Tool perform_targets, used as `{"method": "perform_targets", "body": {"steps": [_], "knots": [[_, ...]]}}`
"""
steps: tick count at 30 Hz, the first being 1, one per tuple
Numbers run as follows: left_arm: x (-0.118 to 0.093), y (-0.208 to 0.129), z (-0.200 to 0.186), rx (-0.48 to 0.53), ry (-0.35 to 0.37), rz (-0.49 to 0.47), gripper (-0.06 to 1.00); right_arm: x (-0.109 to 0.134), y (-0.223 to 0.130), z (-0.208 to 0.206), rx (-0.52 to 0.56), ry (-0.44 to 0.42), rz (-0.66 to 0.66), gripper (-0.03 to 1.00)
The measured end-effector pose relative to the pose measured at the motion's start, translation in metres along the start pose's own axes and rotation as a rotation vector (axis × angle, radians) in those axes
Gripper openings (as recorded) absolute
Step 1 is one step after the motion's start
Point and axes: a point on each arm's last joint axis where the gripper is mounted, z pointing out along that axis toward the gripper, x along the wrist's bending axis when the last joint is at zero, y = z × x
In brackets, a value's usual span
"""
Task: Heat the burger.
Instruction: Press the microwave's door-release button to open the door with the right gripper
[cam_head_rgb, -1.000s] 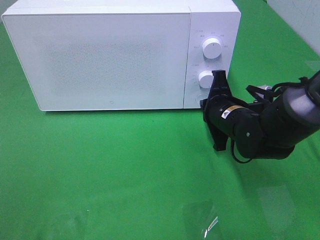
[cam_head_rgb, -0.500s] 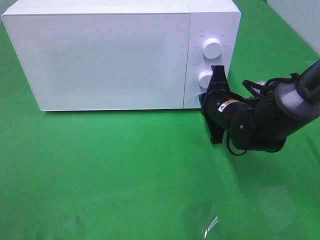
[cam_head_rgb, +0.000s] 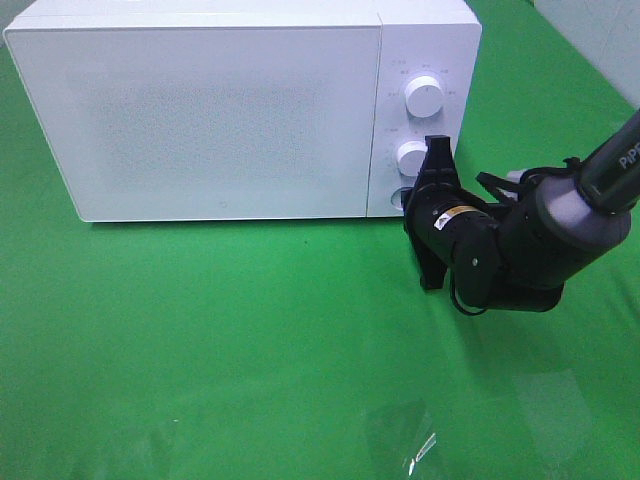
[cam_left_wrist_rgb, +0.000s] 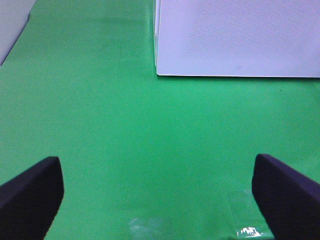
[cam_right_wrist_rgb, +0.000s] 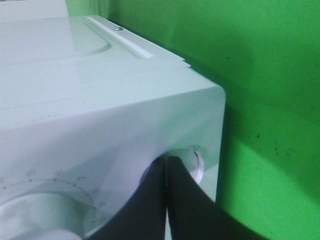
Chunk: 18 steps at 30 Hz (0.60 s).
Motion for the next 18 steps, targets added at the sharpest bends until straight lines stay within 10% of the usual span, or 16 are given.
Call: {"method": "perform_targets", "body": {"steps": [18], "knots": [[0.0000,0.0000,0.0000,0.000,0.000,0.000,0.94,0.0035,-0.0040,0.0044,-0.032,0.015,0.012,0.01]]}}
